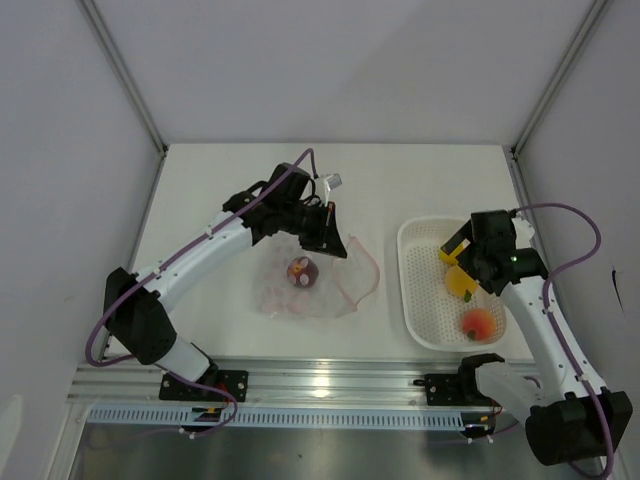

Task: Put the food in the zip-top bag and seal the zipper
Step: Pick up the fake fruit from the bin.

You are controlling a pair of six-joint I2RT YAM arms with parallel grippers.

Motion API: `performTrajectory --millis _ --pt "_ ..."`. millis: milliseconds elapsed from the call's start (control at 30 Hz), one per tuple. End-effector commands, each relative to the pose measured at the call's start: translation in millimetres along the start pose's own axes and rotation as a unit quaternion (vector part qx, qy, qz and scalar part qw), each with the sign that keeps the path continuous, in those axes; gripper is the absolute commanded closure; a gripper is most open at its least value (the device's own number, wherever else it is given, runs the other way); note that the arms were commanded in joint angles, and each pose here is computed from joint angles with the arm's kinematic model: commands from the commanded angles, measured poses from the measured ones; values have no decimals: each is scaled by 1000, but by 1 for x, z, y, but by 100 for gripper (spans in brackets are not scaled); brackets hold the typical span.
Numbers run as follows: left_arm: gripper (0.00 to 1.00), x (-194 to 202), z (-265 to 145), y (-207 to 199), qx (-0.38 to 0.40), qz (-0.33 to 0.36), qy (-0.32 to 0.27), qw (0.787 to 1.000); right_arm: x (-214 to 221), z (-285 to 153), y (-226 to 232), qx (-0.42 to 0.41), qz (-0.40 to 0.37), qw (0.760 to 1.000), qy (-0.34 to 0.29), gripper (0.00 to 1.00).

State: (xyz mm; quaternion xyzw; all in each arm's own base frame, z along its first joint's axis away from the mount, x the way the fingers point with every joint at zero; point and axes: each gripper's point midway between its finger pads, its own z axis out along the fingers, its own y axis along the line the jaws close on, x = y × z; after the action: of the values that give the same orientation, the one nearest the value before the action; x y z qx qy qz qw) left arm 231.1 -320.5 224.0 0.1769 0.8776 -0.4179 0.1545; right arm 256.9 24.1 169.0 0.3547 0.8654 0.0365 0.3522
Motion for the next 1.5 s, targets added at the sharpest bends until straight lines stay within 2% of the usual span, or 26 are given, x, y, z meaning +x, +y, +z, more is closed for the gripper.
performTrajectory --millis 0,233,533,733,1000,1100,1200,1233,1300,1333,1400,1433,1467 --pt "99 -5 -11 -16 28 14 -19 999 5 9 -37 72 38 997 9 1" --pt "99 -1 -10 -14 30 11 -15 999 8 30 -55 84 64 994 7 0" --pt "99 -1 -11 -16 32 11 -17 999 20 63 -38 47 49 997 37 1" --pt "100 1 -10 -15 31 8 -14 999 26 79 -41 57 49 996 43 1" --pt "99 1 -10 -15 32 7 -13 999 27 92 -47 72 41 996 35 7" --pt "99 0 -10 -15 31 7 -14 999 27 94 -49 75 39 996 30 14" --pt "100 1 -10 -15 30 8 -14 999 27 92 -47 66 39 997 28 29" --pt "99 1 -10 -14 29 6 -13 999 28 91 -48 64 38 997 28 38" --pt "100 1 -11 -14 29 7 -13 999 25 87 -46 56 37 998 22 44" --pt "99 1 -10 -14 28 7 -13 999 24 85 -45 52 34 998 20 53" --pt "99 2 -10 -13 27 6 -12 1000 21 79 -46 50 28 998 13 60" --pt "99 2 -9 -12 26 5 -11 1000 20 76 -45 47 26 998 11 68" --pt "99 2 -9 -12 25 6 -12 1000 17 72 -41 42 24 999 6 71"
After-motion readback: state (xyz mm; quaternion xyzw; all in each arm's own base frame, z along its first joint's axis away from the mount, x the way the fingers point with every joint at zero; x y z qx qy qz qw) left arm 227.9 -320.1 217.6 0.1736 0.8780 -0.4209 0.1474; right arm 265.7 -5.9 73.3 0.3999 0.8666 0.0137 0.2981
